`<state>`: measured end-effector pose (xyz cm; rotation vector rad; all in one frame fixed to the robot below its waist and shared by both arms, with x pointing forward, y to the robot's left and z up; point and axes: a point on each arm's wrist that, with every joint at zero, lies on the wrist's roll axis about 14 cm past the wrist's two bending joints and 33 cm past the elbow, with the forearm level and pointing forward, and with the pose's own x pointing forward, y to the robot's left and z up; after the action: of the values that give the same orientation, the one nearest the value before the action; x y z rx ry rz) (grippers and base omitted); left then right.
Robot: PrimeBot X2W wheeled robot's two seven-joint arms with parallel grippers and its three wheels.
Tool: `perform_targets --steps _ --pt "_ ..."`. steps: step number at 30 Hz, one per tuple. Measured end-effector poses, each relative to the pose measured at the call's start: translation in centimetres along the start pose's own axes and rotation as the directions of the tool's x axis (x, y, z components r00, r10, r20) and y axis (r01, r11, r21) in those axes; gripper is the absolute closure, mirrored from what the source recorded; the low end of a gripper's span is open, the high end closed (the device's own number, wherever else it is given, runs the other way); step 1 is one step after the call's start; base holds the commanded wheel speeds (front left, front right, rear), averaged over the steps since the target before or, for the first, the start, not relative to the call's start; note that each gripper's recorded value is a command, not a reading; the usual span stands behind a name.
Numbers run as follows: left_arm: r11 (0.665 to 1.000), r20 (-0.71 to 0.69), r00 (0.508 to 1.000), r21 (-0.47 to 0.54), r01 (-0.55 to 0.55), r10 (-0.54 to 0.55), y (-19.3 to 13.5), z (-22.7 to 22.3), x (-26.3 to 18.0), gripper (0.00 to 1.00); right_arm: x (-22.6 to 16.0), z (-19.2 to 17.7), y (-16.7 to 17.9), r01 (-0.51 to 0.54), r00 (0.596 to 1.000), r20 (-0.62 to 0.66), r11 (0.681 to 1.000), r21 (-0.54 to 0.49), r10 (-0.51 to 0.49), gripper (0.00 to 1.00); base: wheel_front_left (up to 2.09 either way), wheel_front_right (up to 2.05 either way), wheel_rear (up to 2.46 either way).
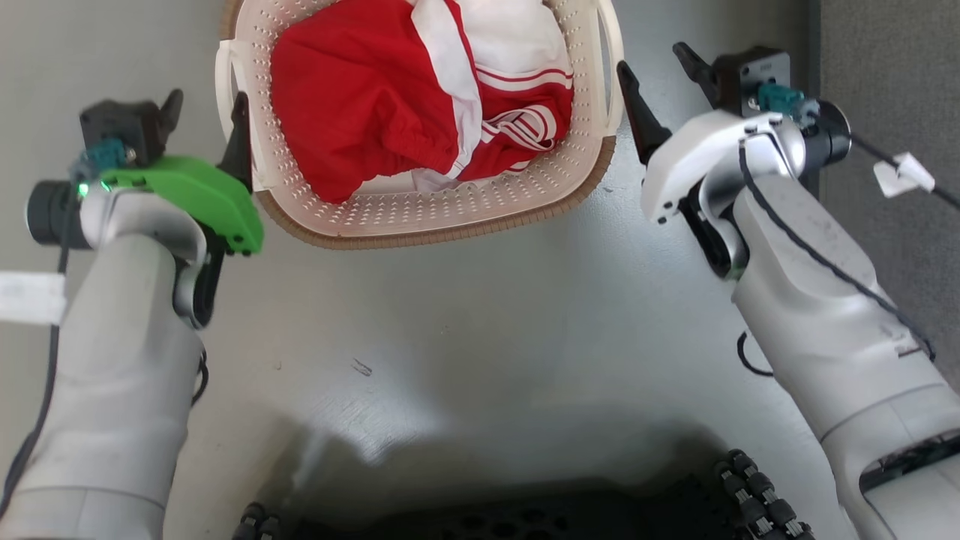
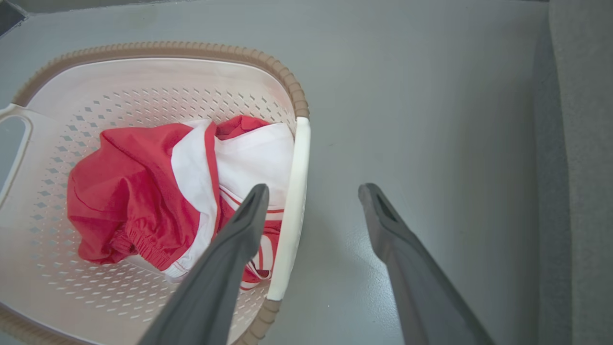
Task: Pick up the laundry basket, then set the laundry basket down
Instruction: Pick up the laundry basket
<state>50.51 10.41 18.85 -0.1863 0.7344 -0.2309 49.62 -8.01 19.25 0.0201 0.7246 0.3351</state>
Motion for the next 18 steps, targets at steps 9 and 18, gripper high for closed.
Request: perform_targets --steps 9,18 --pt "0.999 -0.102 0.995 -0.032 0.002 -0.005 0.5 -0.9 1.4 0.00 1.3 -1.4 -0.2 -0.020 0.993 -0.116 1.000 -0.002 0.019 0.00 0.00 0.00 0.00" --pt "0.999 -0.213 0.977 -0.045 0.016 -0.025 0.2 -2.6 2.5 0.00 2.4 -2.2 -0.2 -0.047 0.981 -0.186 0.999 0.006 0.047 0.00 0.00 0.00 0.00"
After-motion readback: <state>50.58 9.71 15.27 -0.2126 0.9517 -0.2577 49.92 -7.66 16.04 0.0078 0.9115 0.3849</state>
